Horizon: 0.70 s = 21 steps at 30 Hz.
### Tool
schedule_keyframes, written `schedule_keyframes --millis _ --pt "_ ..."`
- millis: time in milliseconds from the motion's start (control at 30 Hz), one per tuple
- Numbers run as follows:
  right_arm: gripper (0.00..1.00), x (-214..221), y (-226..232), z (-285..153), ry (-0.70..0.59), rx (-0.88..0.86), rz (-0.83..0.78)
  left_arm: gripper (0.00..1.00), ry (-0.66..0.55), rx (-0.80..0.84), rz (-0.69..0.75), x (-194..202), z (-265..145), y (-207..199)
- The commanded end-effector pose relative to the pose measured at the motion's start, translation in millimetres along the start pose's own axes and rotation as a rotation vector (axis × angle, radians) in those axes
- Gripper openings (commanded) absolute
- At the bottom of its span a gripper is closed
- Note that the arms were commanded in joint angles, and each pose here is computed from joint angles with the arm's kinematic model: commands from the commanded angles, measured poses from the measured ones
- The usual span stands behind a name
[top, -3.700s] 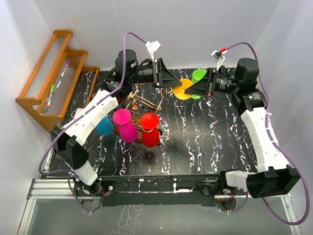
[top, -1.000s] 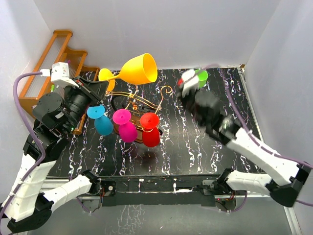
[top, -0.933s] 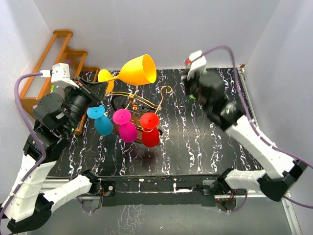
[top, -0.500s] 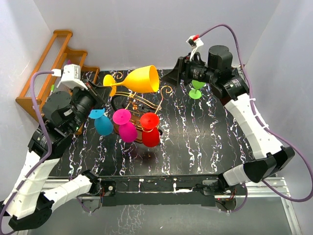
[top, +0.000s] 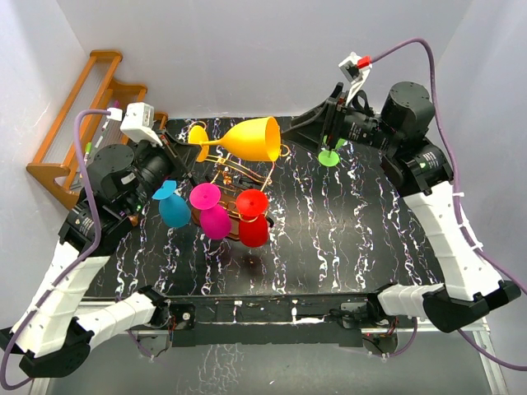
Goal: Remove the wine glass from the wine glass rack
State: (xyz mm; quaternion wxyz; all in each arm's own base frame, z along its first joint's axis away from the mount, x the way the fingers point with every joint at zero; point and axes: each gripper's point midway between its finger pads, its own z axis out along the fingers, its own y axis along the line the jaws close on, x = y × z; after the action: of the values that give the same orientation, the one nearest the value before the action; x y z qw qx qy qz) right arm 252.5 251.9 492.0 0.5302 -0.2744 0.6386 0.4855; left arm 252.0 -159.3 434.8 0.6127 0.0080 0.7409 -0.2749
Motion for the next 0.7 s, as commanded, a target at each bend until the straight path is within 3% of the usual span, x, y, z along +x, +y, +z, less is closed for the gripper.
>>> schedule_keyframes --millis 0,267,400,600,667 --pt "0.61 -10 5 2 -0.029 -0.027 -0.033 0.0 -0.047 0.059 -0.02 -16 -3 -13" --pt "0.6 -6 2 10 -0.017 -0.064 -0.025 0.0 -0.019 0.117 -0.039 -9 7 -25" --pt "0.53 -4 4 13 -0.009 -0.094 -0.013 0.0 0.005 0.132 -0.049 -4 15 -30" --pt "0.09 -1 5 14 0.003 -0.112 -0.01 0.0 0.01 0.14 -0.061 -2 21 -32" --pt "0.08 -2 2 15 0.003 -0.087 -0.007 0.0 0.013 0.128 -0.062 -1 22 -30"
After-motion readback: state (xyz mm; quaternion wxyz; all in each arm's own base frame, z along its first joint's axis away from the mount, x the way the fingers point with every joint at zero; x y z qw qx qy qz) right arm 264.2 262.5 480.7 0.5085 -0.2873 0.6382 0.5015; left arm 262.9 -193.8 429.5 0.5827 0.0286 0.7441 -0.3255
